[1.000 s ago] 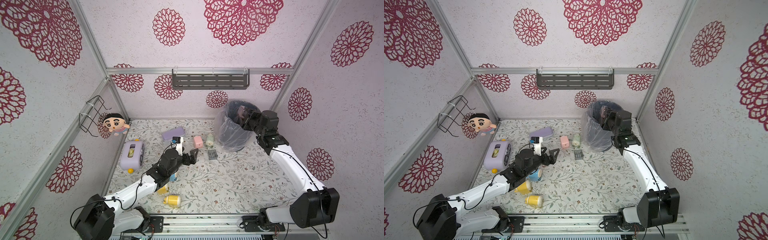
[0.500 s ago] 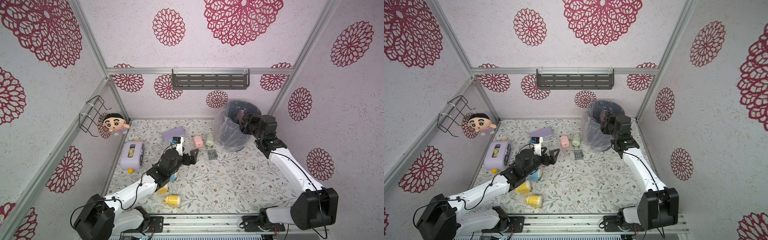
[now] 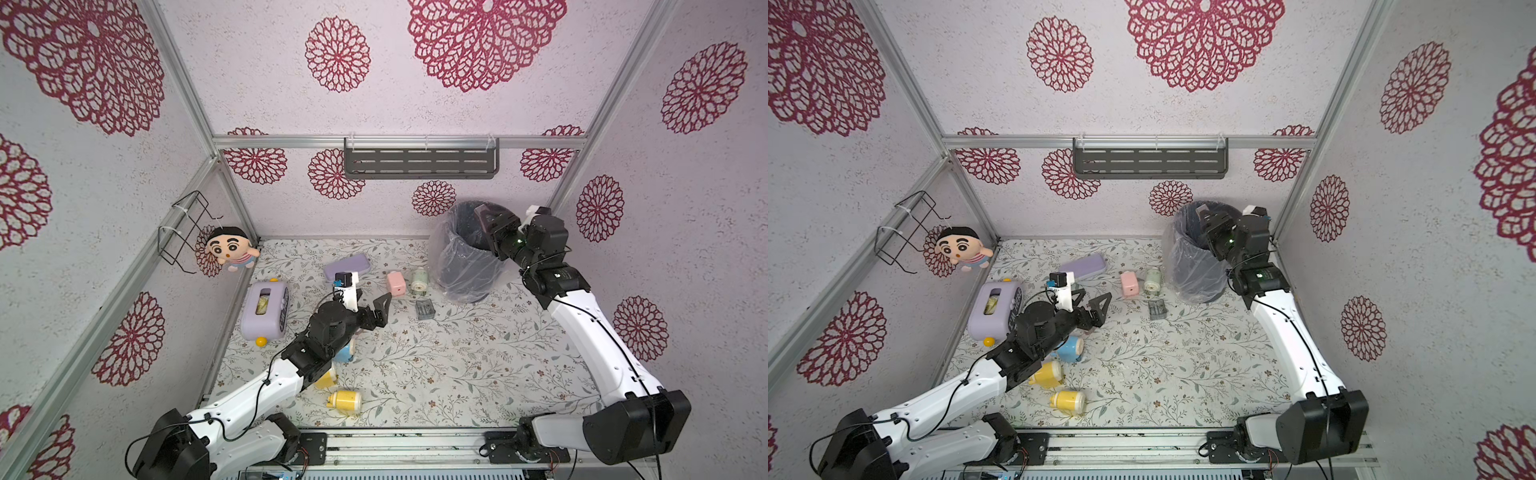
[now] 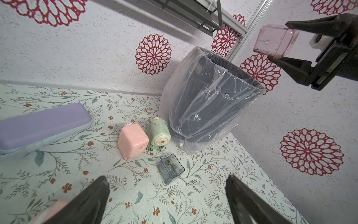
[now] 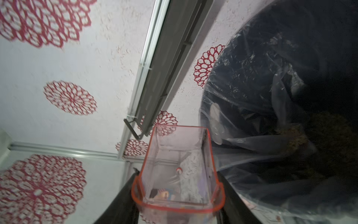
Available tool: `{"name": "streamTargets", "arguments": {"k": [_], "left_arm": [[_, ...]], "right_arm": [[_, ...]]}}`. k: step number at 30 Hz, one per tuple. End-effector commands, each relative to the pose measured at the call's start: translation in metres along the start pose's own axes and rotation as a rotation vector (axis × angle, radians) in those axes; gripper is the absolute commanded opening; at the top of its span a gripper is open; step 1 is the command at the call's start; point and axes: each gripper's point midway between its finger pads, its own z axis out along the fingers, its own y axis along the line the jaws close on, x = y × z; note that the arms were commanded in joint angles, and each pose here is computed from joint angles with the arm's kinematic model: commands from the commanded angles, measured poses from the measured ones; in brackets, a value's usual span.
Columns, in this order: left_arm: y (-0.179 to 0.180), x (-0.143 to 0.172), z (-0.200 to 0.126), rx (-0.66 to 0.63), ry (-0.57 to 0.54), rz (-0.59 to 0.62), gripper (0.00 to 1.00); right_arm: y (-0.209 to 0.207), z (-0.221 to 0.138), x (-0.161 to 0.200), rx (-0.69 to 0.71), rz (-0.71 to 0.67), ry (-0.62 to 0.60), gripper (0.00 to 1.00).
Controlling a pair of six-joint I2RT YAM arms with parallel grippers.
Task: Take out the pencil sharpener tray and clean the shavings
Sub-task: Pour the shavings into the trash bin, then place the container at the center of the board.
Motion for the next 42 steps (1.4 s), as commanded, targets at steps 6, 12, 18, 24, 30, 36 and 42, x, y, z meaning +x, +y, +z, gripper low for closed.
{"name": "streamTargets", "arguments": {"k": [6,12,18,24,30,36,42], "left_arm": [[0.024,0.005,-0.006,-0.122,-0.046,0.03,0.97],[0.035,0.003,-0.007,-0.161,-0.053,0.013,0.97],[0.06,0.01,0.006,-0.172,0.006,-0.102,0.97],[0.092,0.014,0.012,-0.175,0.045,-0.25,0.97],[0.096,0.01,0.009,-0.177,0.039,-0.258,0.97],[0.094,0.008,0.008,-0.17,0.037,-0.257,0.97],[0.093,0.006,0.006,-0.165,0.029,-0.256,0.97]], "right_arm": [[-0.009,-0.027,0.102,-0.028,-0.543,0.135,0.44],[-0.049,-0.031,0.174,0.022,-0.709,0.195,0.44],[-0.092,-0.023,0.227,0.114,-0.785,0.251,0.45],[-0.115,-0.002,0.269,0.185,-0.834,0.304,0.46],[-0.145,0.026,0.293,0.314,-0.91,0.343,0.48],[-0.161,0.049,0.302,0.411,-1.0,0.366,0.49],[-0.174,0.064,0.305,0.444,-1.031,0.388,0.5]]}}
